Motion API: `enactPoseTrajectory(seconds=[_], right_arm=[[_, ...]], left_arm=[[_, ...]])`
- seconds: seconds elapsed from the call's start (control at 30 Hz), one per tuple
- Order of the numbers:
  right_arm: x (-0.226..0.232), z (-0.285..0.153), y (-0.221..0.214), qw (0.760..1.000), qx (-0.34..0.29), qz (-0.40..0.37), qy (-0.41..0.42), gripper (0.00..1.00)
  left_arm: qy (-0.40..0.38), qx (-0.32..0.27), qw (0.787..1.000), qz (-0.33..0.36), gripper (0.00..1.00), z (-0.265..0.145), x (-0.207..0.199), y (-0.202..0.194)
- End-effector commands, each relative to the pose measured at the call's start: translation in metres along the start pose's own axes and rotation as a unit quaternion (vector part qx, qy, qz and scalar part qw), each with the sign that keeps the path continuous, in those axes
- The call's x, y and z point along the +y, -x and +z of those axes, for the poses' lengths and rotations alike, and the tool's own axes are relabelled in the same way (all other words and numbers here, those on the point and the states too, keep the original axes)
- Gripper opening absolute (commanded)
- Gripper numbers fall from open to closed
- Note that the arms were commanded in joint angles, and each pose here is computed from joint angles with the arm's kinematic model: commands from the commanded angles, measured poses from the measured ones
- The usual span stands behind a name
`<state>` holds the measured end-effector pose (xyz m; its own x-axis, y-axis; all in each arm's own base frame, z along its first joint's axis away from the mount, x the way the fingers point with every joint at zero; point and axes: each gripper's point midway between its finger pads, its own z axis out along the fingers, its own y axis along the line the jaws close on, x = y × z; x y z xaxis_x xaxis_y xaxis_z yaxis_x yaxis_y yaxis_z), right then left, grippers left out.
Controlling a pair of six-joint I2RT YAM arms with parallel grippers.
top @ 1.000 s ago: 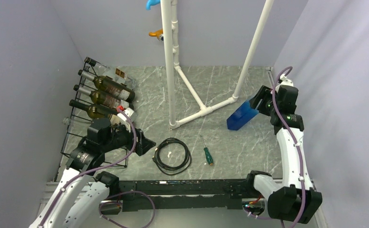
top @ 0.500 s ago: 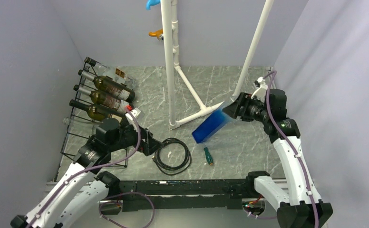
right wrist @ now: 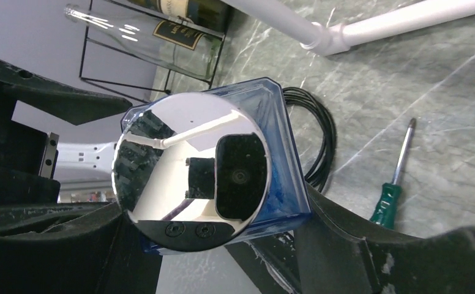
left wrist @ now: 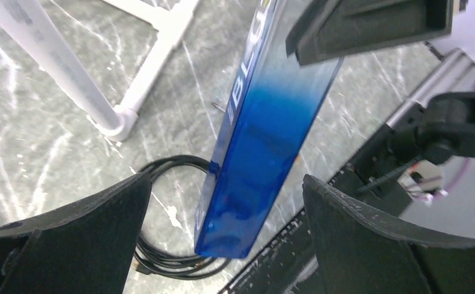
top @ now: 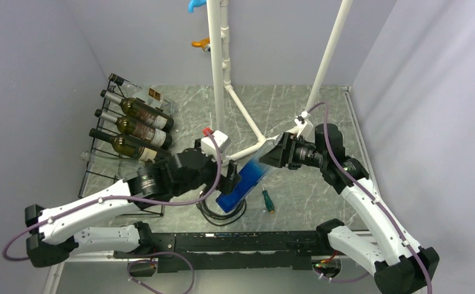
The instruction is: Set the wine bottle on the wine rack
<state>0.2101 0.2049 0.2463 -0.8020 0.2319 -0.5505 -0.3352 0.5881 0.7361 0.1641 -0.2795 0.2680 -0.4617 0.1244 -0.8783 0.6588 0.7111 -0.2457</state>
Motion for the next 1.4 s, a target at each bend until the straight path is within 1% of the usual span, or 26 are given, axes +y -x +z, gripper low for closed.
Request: enactPoseTrajectory(seconds=[0.0, 0.17, 0.4, 0.73, 0.83, 1.1, 1.17, 1.23, 1.27, 1.3, 1.37], right_arm=[[0.058, -0.006, 0.026, 0.993, -0.05, -0.019, 0.101, 0.0], [0.068, 0.002, 0.02, 0.992, -0.04, -0.018, 0.119, 0.0], [0.082, 0.011, 0.013, 0.99, -0.029, -0.019, 0.136, 0.0], [0.099, 0.021, 0.006, 0.988, -0.016, -0.024, 0.149, 0.0], [0.103, 0.023, 0.004, 0.988, -0.014, -0.024, 0.154, 0.0], [0.116, 0.026, 0.0, 0.985, -0.007, -0.026, 0.172, 0.0], [0.118, 0.027, 0.0, 0.984, -0.006, -0.026, 0.174, 0.0], [0.119, 0.027, 0.0, 0.984, -0.005, -0.026, 0.176, 0.0], [0.12, 0.026, 0.0, 0.984, -0.005, -0.026, 0.177, 0.0], [0.121, 0.026, 0.0, 0.984, -0.007, -0.026, 0.178, 0.0], [0.122, 0.026, 0.0, 0.983, -0.007, -0.025, 0.18, 0.0]], left_arm=[[0.114, -0.02, 0.992, 0.051, 0.99, 0.005, 0.013, 0.019], [0.129, 0.001, 0.986, 0.102, 1.0, 0.02, -0.006, 0.015], [0.139, 0.029, 0.983, 0.12, 1.0, 0.034, -0.016, 0.005], [0.198, 0.063, 0.968, 0.14, 1.0, 0.04, -0.001, -0.007], [0.203, 0.069, 0.966, 0.145, 0.98, 0.04, 0.002, -0.01], [0.185, 0.074, 0.97, 0.141, 0.88, 0.041, -0.001, -0.017], [0.182, 0.074, 0.97, 0.141, 0.84, 0.041, -0.001, -0.019], [0.179, 0.076, 0.971, 0.142, 0.77, 0.04, -0.001, -0.02], [0.177, 0.077, 0.971, 0.143, 0.72, 0.04, -0.002, -0.02], [0.175, 0.078, 0.971, 0.144, 0.64, 0.04, -0.002, -0.02], [0.174, 0.079, 0.971, 0.145, 0.56, 0.039, -0.002, -0.021]])
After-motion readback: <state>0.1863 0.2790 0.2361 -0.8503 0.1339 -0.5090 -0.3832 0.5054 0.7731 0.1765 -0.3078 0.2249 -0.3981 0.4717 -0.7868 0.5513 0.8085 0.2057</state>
